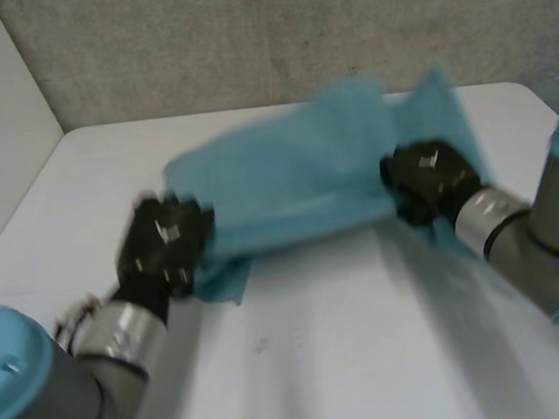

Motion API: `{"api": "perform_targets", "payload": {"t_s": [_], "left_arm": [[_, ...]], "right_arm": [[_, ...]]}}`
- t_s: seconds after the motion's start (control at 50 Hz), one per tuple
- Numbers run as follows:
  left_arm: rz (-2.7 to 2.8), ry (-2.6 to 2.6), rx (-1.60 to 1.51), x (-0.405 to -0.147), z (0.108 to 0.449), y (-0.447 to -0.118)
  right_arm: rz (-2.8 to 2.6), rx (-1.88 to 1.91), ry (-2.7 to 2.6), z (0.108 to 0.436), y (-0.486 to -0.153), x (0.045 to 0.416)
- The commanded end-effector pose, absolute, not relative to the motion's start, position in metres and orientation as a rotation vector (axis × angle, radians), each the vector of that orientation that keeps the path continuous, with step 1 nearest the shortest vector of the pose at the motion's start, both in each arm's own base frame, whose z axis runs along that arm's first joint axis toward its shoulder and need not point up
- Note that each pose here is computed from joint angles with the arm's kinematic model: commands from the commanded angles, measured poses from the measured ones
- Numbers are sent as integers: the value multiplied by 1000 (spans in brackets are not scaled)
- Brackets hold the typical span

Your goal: Fold the laundry

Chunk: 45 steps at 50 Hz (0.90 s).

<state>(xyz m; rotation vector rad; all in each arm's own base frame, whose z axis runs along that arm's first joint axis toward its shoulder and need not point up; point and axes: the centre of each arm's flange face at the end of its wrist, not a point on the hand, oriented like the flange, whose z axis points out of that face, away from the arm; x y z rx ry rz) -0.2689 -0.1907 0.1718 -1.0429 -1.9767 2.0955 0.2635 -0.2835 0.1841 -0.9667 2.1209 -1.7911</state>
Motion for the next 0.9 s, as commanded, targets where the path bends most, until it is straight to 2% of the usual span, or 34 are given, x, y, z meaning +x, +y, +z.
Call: {"api": "perform_targets", "payload": {"t_s": [0.02,0.12,0.32,0.42,0.52,0.56,0.62,0.66,0.72,0.9], "left_arm": [[1790,-2210,-981,-266,140,-167],[1796,-2188,-951,-269,157,-167],[1974,-2041,-849,-271,206,-181],[1999,-2046,-632,-255,224,-195],[1820,-2175,-448,-240,211,-192],[1744,-2227,-394,-236,206,-188],[1607,-2310,-305,-230,199,-181],[1543,-2345,-270,-227,197,-177],[1444,-2376,-229,-224,195,-172],[1398,-2339,-242,-224,195,-159]], "right_arm": [[-1627,-977,2258,152,-279,259],[-1645,-960,2251,166,-275,256],[-1649,-868,2243,172,-275,254],[-1626,-694,2216,183,-277,256],[-1672,-602,2133,211,-277,261],[-1751,-582,2043,242,-272,262],[-1799,-584,1993,259,-268,263],[-1869,-585,1917,287,-262,263],[-1893,-586,1886,306,-259,264],[-1923,-603,1856,335,-247,276]]}}
